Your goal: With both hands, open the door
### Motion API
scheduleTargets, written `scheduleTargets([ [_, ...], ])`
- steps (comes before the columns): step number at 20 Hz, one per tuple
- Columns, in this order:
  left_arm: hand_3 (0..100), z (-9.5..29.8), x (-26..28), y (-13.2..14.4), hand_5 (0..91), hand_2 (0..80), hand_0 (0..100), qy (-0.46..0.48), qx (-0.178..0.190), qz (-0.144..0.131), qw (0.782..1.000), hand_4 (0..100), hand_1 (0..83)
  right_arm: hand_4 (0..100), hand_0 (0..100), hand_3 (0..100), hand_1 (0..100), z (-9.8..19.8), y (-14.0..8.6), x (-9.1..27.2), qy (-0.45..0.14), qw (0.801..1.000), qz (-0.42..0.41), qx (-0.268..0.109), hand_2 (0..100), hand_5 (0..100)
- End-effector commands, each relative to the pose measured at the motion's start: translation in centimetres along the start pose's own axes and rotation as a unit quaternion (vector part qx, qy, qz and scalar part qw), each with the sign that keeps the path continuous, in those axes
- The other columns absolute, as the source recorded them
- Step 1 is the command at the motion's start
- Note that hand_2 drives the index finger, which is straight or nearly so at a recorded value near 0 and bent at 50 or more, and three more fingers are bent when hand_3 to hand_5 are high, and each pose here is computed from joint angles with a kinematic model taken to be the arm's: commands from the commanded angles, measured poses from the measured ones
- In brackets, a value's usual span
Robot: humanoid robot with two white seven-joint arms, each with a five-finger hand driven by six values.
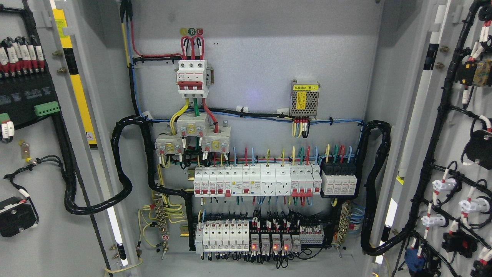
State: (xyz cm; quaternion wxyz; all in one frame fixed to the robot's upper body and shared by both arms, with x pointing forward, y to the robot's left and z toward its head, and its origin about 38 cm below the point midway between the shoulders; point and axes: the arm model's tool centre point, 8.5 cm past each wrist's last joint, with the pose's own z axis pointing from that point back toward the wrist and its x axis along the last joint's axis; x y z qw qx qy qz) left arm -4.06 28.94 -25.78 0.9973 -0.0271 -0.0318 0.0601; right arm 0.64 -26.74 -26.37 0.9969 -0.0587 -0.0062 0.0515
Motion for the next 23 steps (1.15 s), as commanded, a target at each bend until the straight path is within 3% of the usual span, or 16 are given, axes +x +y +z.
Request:
scheduleTargets([
  [1, 0, 0.1, -0.8, 0.2, 0.0, 0.0, 12, 0.011, 0.019, 0.006, 1.000, 0, 55.6, 0, 0, 0, 50, 0.0, -0.4, -1.2, 0.017, 1.000, 0.003, -0.005, 4, 0],
  [23, 0, -0.1, 1.7, 0.4, 0.0, 0.0, 12, -0.010, 0.009, 0.001, 1.000, 0, 55.6, 0, 0, 0, 50, 0.0, -1.3, -0.4, 0.008, 0.999, -0.043, -0.006, 4, 0],
])
